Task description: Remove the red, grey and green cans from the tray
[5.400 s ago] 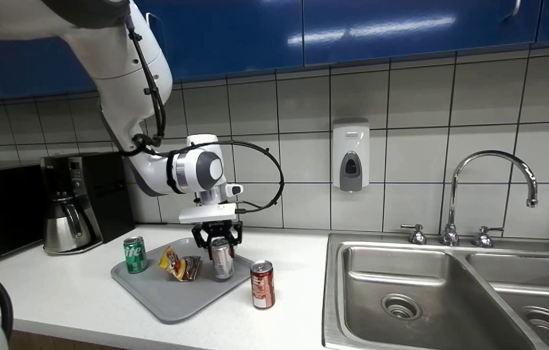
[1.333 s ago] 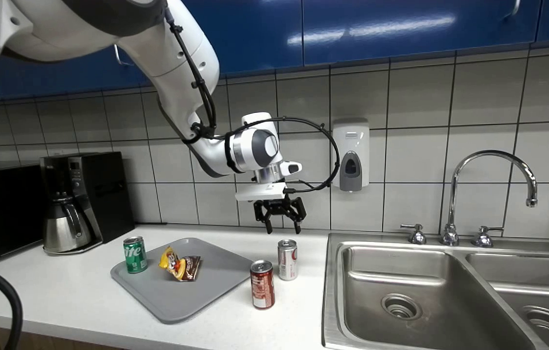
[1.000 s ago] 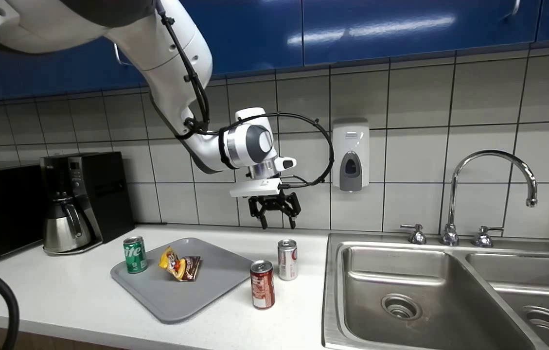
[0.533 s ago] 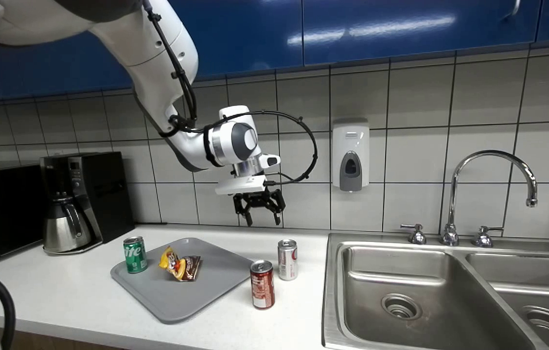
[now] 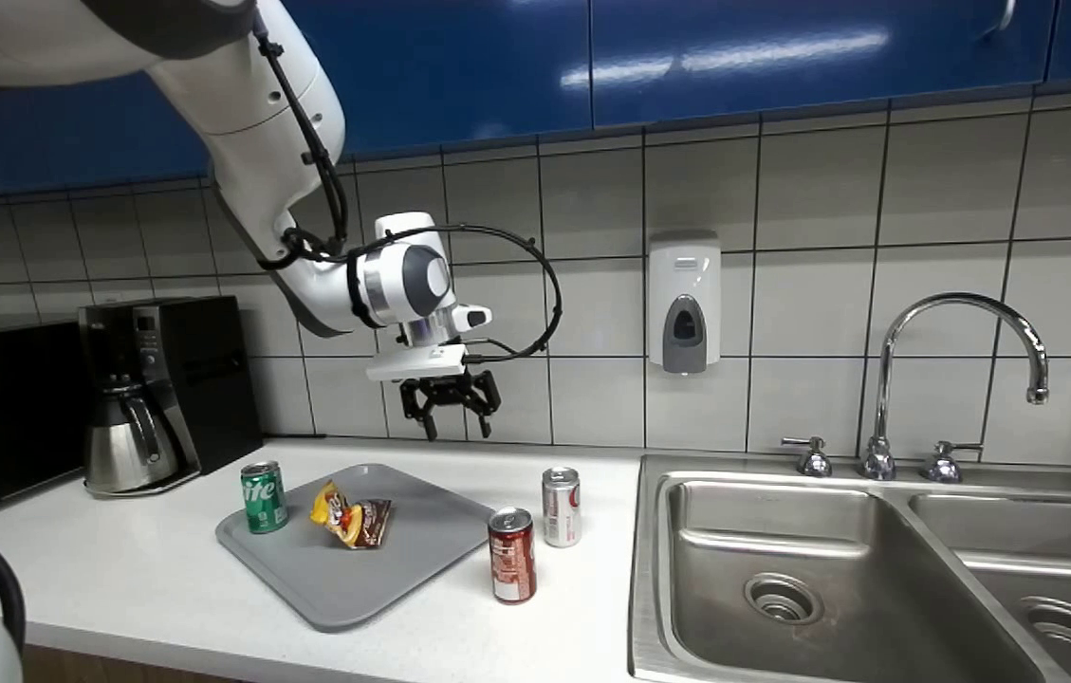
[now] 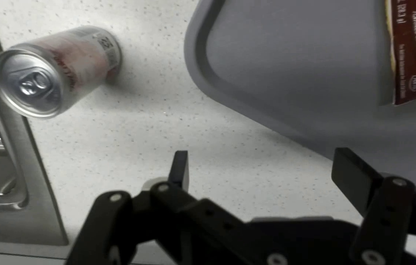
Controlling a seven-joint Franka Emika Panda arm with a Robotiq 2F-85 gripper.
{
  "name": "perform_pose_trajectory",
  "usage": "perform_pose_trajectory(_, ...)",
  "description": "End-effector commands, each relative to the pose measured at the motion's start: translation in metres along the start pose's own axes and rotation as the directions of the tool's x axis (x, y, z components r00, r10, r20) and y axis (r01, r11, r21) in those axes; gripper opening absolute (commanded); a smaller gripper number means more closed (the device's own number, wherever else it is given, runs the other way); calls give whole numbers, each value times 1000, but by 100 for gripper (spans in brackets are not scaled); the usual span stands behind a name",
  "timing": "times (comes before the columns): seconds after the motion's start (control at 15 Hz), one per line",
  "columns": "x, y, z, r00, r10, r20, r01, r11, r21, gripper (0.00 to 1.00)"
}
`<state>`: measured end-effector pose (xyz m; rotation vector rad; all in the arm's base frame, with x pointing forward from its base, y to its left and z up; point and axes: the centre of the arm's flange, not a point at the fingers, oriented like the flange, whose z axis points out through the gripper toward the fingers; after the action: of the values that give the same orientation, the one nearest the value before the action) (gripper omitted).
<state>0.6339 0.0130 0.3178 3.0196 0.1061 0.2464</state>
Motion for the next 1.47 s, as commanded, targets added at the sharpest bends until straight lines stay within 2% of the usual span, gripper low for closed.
perform_pose_trajectory(0.0,-1,-33,-11,999,-37,-16,37,999,16,100)
perform_pose_trajectory(0.4,-5,-95,-19,996,-85,-36,86,996,26,100)
perform_pose_trajectory(0.47,-1,-82,-10,995,-94,-16,95,995,36,100)
perform_pose_trajectory(0.67,-2,-97,-12,995,-100,-19,101,994,40,100)
perform_pose_trajectory(1.4,-1,-96,-12,995,-98,-20,98,994,39,100)
